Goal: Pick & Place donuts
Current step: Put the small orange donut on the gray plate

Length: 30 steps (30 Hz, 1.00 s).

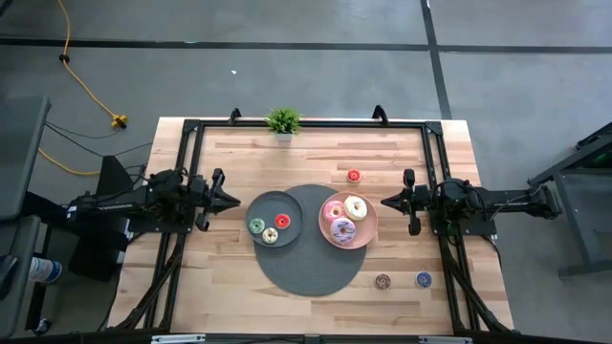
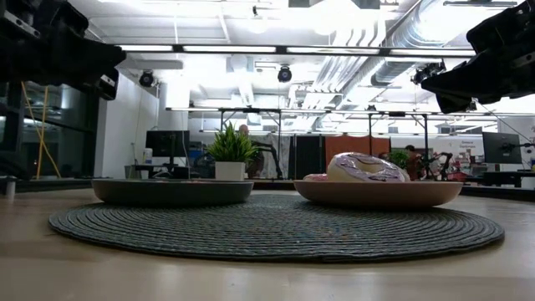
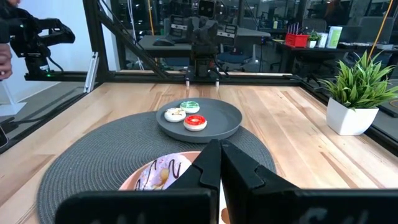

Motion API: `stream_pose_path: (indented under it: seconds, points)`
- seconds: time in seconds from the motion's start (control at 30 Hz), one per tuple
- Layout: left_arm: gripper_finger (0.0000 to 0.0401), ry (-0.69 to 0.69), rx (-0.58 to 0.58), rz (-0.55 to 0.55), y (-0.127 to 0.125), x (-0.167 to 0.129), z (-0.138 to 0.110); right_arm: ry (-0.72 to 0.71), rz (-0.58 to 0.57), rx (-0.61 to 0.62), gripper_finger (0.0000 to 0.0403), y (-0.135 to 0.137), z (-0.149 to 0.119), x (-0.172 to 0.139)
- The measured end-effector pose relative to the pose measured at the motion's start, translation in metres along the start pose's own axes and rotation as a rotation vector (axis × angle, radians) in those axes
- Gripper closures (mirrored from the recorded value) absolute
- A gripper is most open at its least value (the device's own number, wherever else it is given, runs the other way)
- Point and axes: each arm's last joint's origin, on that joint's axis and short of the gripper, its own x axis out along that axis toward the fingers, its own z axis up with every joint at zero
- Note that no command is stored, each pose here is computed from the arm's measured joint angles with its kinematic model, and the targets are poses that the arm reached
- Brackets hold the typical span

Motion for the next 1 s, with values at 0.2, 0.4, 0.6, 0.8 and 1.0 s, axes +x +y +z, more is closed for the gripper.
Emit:
stream_pose_path:
  seconds: [0.2, 0.4, 0.6, 0.8, 1.0]
  points:
    - [0.0389, 0.029, 0.002, 0.006, 0.0009, 0.0017, -0.0024, 0.000, 0.000, 0.000, 0.0402, 0.0000, -0.0001, 0.0000]
    - [0.0398, 0.042, 0.065, 0.083, 0.0034, 0.0021, -0.0039, -0.001, 0.000, 0.000, 0.0402, 0.0000, 0.0001, 0.0000]
    - [0.0399, 0.063, 0.100, 0.200, 0.0067, 0.0012, -0.0040, -0.001, 0.000, 0.000, 0.0402, 0.0000, 0.0001, 0.0000]
    - [0.0399, 0.061, 0.095, 0.207, 0.0068, 0.0011, -0.0035, -0.001, 0.000, 0.000, 0.0402, 0.0000, 0.0001, 0.0000]
    - [0.0399, 0.061, 0.093, 0.207, 0.0068, 0.0011, -0.0034, -0.001, 0.000, 0.000, 0.0402, 0.0000, 0.0001, 0.0000]
